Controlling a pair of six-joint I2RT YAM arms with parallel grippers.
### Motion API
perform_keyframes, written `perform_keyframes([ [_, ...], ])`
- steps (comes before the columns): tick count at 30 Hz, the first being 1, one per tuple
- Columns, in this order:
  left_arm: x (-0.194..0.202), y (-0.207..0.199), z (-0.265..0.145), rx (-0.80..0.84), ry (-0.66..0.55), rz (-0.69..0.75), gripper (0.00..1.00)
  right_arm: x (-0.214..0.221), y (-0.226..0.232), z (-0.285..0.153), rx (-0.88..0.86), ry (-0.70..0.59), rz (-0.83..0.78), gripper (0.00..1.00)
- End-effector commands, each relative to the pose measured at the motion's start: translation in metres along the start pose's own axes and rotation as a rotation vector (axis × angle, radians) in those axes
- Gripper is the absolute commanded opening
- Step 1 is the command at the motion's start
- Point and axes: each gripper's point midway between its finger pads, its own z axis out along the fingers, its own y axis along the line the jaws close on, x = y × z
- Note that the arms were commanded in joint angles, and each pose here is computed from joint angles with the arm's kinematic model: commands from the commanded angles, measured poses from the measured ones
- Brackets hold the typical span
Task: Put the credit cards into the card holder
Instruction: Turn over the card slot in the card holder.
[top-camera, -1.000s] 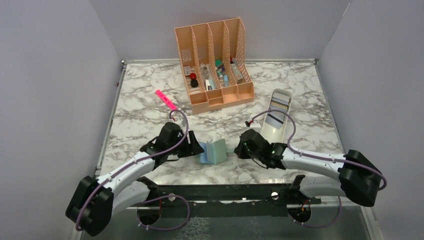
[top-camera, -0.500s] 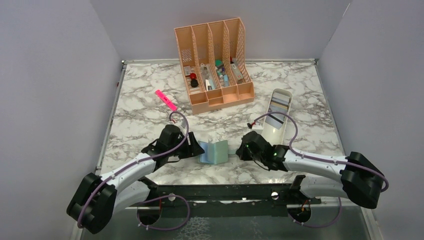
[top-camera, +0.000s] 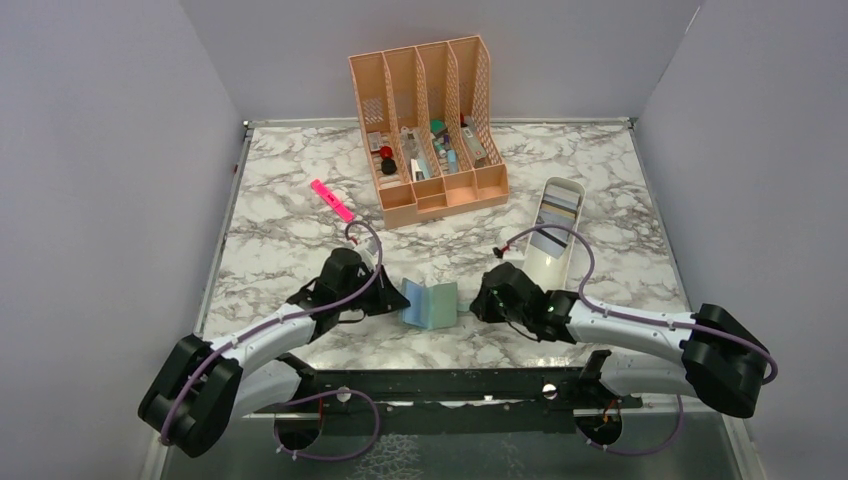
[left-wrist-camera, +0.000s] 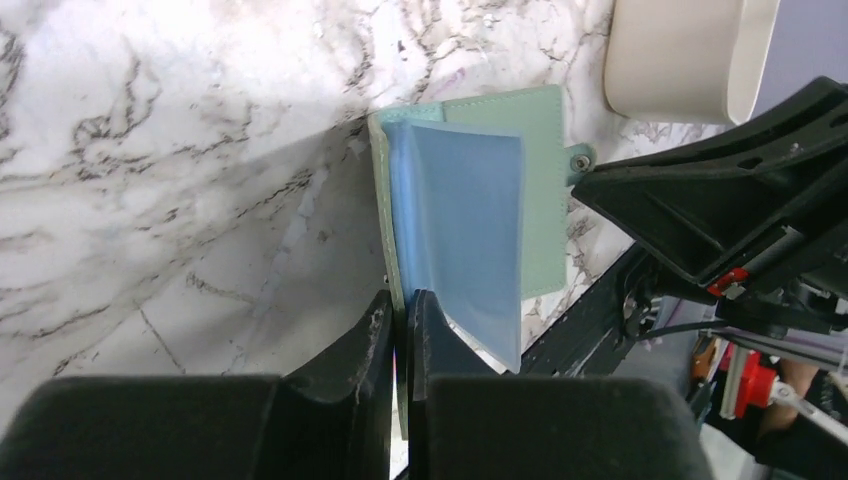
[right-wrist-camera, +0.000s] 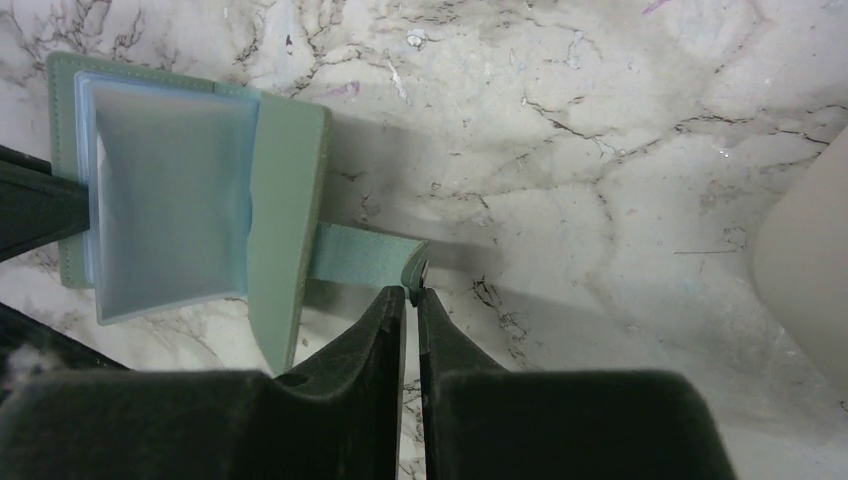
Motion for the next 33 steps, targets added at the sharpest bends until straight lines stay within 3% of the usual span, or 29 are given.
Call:
perform_keyframes([
  [1, -0.015, -0.033, -0.007, 0.1, -0.016, 0.045, 0.0, -0.011, 0.025, -0.008, -0.083, 0.016, -0.01, 0.21],
  [4, -0.022, -0.037, -0.013, 0.071, -0.022, 0.052, 0.0, -0.02, 0.051, -0.019, -0.175, 0.041, -0.035, 0.32],
  [7, -0.029, -0.032, -0.019, -0.02, -0.04, 0.076, 0.0, -0.03, 0.079, -0.031, -0.288, 0.04, -0.043, 0.36],
  [19, -0.019, -0.026, -0.005, -0.17, 0.007, 0.129, 0.0, -0.04, 0.139, -0.023, -0.493, 0.082, -0.025, 0.33],
  [25, -0.017, -0.033, -0.002, -0.137, 0.011, 0.107, 0.0, -0.029, 0.122, 0.008, -0.375, 0.106, -0.014, 0.3],
  [33, -0.002, -0.013, -0.001, -0.14, 0.038, 0.024, 0.0, 0.012, 0.056, 0.047, -0.113, 0.174, -0.045, 0.26],
])
